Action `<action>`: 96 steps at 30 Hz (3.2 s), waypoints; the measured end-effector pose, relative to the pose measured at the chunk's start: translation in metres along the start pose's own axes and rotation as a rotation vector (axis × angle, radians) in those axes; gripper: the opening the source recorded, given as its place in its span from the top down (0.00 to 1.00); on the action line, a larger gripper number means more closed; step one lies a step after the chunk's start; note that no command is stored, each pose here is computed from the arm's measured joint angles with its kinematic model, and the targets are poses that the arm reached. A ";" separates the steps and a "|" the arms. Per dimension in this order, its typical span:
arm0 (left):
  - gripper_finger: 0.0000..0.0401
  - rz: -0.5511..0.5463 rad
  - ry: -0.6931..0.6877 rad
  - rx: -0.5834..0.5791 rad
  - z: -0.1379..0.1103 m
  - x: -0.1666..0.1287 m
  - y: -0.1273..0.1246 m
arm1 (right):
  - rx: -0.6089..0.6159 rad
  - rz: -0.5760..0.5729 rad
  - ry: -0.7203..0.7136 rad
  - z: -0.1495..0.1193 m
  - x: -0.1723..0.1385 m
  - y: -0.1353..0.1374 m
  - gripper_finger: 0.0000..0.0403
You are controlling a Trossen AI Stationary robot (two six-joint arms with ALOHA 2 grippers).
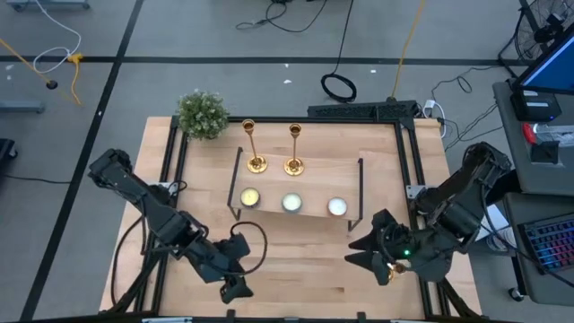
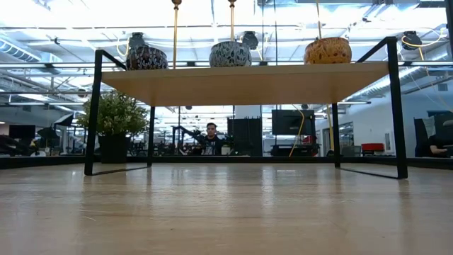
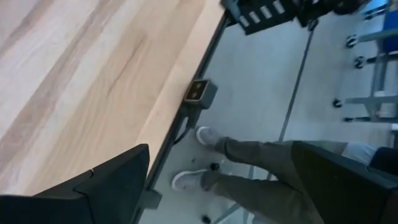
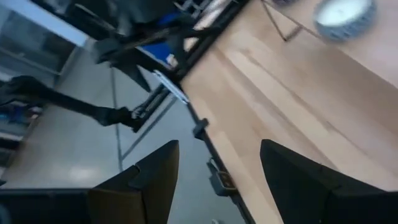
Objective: Pick & Place candle stick holders
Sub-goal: Put the gold candle holder onto the shelf
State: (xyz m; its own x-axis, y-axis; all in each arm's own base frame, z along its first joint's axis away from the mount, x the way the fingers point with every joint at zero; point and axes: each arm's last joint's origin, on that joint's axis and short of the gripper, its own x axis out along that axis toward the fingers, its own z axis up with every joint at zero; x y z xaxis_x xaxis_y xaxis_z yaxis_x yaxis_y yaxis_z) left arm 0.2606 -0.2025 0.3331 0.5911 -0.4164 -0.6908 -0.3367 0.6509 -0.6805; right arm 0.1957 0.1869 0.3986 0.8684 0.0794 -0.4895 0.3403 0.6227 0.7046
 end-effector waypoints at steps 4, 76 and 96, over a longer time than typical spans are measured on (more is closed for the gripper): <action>0.01 -0.034 -0.040 -0.013 0.007 0.000 -0.002 | -0.049 0.069 -0.015 0.002 -0.002 0.007 0.45; 0.01 -0.334 -0.289 0.114 0.044 -0.009 -0.026 | 0.292 -0.596 0.512 -0.232 0.033 -0.040 0.45; 0.01 -0.388 -0.339 0.123 0.037 -0.012 -0.036 | 0.173 -0.956 0.303 -0.200 0.056 -0.089 0.55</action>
State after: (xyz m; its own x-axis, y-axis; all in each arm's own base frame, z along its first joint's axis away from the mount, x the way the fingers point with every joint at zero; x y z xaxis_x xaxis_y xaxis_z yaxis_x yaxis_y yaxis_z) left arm 0.2928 -0.1974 0.3744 0.8657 -0.4262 -0.2625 0.0300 0.5676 -0.8227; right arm 0.1415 0.2911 0.2058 0.0854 -0.1836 -0.9793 0.9124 0.4093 0.0028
